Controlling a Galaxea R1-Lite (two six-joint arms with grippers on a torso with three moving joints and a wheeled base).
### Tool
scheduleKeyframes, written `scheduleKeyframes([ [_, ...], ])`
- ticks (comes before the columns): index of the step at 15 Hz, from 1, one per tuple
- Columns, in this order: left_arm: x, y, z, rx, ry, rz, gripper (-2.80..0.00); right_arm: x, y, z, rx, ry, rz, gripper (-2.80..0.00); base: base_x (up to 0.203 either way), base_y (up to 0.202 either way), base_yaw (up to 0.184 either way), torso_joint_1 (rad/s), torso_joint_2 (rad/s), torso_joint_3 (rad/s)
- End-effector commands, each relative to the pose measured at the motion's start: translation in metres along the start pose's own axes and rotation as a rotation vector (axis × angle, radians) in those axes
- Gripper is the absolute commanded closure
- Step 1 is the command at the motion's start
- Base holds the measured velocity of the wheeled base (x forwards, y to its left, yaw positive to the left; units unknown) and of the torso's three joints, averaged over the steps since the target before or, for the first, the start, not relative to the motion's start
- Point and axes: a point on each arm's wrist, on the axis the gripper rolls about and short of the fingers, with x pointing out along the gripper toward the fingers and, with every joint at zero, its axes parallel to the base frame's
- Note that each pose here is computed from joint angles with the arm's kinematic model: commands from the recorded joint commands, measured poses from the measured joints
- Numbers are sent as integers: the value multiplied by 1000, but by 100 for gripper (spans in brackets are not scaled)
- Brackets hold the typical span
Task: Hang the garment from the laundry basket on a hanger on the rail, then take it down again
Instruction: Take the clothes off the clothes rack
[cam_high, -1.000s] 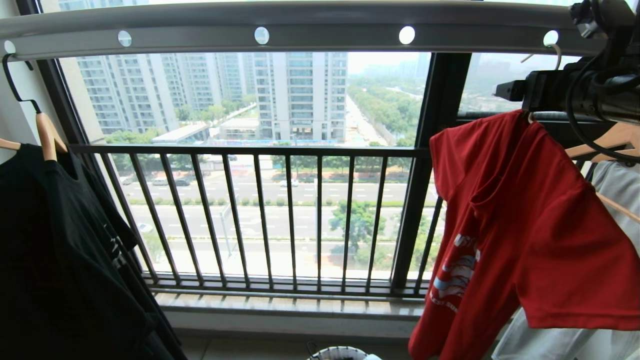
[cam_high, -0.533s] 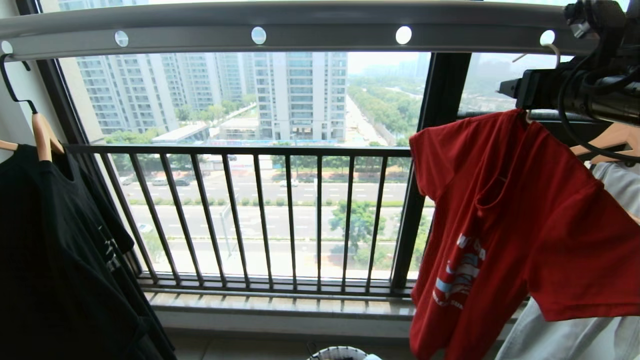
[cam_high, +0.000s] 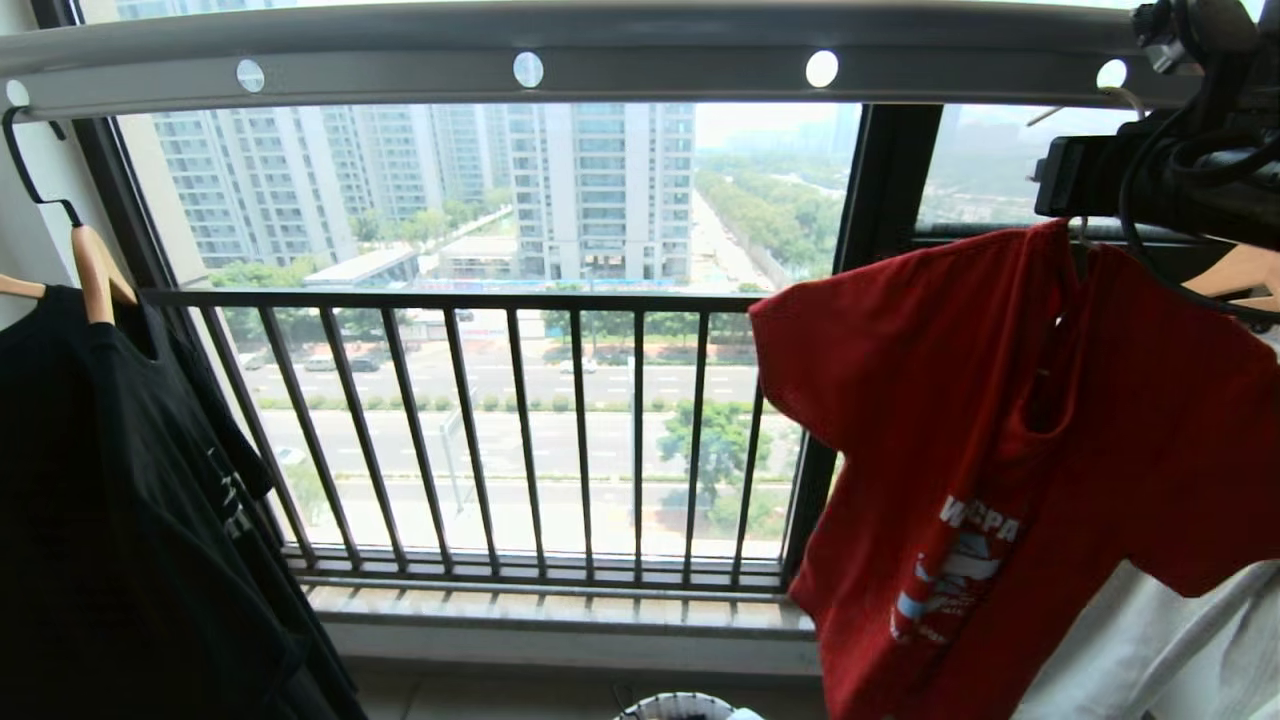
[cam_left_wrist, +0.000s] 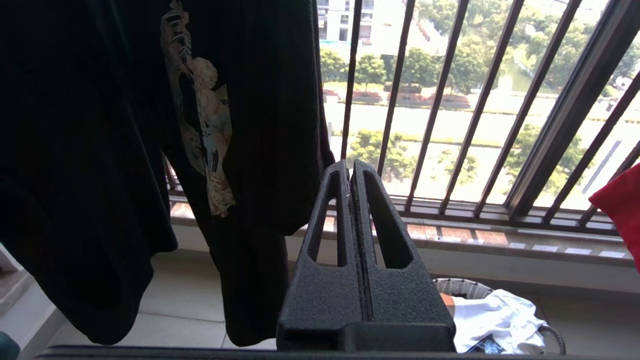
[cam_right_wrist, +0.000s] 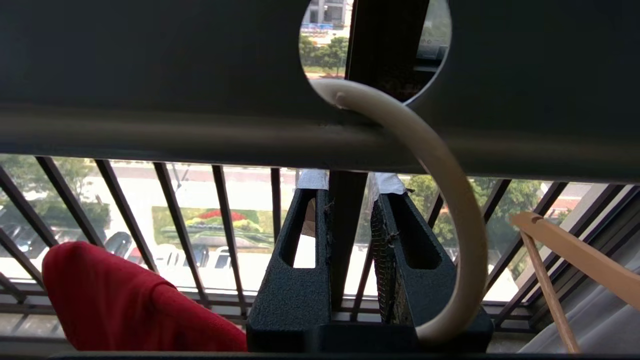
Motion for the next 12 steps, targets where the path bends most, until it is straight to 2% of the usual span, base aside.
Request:
scheduleKeyframes([
  [1,0,0,0,-1,-1,0,0,-4,0,3,1,-12,0,0,0,0,0,0,0,0],
  [12,0,0,0,-1,0,0,0,-16,-4,10,6,-36,-12,0,0,0,0,0,0,0],
])
